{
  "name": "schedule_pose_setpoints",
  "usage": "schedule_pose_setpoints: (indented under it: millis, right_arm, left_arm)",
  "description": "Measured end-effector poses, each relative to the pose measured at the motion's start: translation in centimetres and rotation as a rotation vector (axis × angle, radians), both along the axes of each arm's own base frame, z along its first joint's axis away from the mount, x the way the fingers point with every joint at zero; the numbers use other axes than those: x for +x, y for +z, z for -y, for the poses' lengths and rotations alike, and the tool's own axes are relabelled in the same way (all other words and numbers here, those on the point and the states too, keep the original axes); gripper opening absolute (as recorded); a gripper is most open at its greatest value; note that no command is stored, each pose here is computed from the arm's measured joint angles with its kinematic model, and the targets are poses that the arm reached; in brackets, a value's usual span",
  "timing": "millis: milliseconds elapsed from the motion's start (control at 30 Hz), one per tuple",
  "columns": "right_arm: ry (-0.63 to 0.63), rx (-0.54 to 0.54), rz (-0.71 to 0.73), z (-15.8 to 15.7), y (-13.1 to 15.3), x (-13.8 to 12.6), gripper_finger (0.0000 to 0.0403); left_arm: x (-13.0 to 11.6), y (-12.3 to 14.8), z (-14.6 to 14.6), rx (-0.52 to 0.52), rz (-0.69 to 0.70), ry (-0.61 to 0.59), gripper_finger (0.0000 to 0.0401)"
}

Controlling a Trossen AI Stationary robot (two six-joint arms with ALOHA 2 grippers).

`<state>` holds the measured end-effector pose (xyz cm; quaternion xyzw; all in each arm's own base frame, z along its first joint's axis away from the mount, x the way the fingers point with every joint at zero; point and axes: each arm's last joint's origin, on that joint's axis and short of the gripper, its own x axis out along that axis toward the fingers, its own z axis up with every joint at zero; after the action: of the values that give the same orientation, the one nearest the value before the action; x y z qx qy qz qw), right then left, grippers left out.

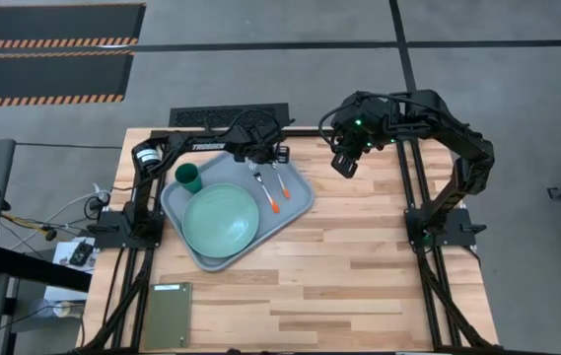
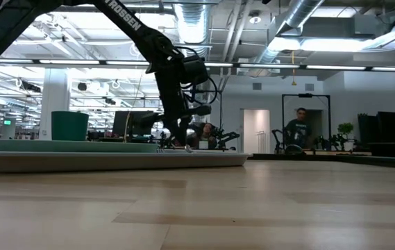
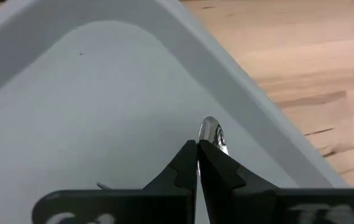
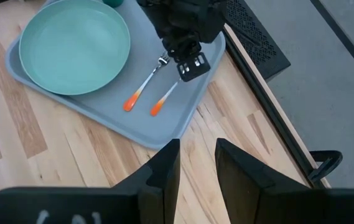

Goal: Pick and place plate/cup/fork/spoon on tray
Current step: Adjust the spoon on the gray tray to the right of the fork

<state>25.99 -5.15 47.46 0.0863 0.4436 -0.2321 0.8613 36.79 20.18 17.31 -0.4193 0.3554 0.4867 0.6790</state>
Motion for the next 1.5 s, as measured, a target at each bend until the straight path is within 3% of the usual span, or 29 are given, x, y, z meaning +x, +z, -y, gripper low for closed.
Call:
schedule_pose_setpoints:
  millis: [300, 533, 1500]
  right_arm:
    - [0.017, -0.001, 0.0, -0.4, 0.0, 0.1, 0.0127]
    - [0.055, -0.005, -0.003, -1.2, 0.0, 0.2, 0.0127]
    - [0.06, 0.0, 0.0, -1.6, 0.0, 0.3, 0.0127]
  left_arm:
    - [0.2, -0.6, 1.0, -0.018, 0.005, 0.039, 0.0]
    - [-0.9, -2.2, 1.6, -0.091, 0.05, 0.069, 0.0]
    - [-1.7, -1.3, 1.8, -0.039, 0.051, 0.154, 0.0003]
